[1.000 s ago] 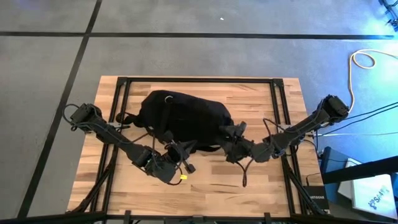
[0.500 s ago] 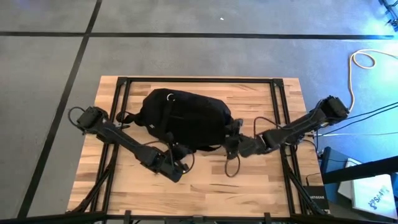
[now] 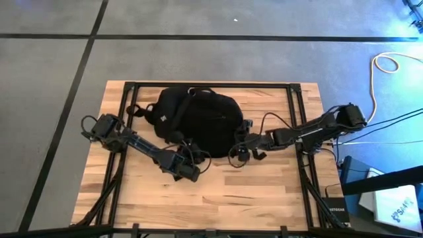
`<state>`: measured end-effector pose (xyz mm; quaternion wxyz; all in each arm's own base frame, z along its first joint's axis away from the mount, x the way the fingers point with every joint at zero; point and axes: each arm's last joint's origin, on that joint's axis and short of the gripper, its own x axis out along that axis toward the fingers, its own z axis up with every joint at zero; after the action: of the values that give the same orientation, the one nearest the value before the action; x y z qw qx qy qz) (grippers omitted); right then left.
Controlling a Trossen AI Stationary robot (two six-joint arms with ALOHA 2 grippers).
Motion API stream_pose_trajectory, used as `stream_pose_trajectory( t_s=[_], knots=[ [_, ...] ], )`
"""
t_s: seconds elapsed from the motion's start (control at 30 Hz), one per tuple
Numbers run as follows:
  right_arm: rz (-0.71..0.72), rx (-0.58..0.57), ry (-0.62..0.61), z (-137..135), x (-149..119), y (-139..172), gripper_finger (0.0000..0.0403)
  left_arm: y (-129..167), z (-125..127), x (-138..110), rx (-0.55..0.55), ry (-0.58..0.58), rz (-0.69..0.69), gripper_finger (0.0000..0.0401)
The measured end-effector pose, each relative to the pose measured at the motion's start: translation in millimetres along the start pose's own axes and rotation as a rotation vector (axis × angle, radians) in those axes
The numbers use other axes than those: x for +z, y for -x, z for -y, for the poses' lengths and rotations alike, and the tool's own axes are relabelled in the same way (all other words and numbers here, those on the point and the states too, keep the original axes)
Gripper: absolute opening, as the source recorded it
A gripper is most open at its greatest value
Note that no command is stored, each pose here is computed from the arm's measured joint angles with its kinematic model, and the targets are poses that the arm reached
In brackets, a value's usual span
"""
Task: Unpack backpack
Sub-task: Close the black backpack
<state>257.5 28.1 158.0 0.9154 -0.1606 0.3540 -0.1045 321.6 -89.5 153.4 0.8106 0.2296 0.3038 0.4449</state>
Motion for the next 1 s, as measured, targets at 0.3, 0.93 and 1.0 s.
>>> stream_pose_trajectory(
  t_s=[0.3, 0.93, 1.0],
  knots=[
    [0.053, 0.397, -0.089, -39, 5, 2, 0.0307, -29, -17, -6, 0.182, -0.110, -0.031, 0.0000],
    [0.126, -0.150, 0.267, -15, 88, 65, 0.0307, 71, -16, 24, -0.159, 0.064, 0.194, 0.0000],
    [0.046, -0.101, 0.270, 0, 77, 50, 0.0307, 89, -2, 32, -0.352, 0.022, 0.258, 0.0000]
  ],
)
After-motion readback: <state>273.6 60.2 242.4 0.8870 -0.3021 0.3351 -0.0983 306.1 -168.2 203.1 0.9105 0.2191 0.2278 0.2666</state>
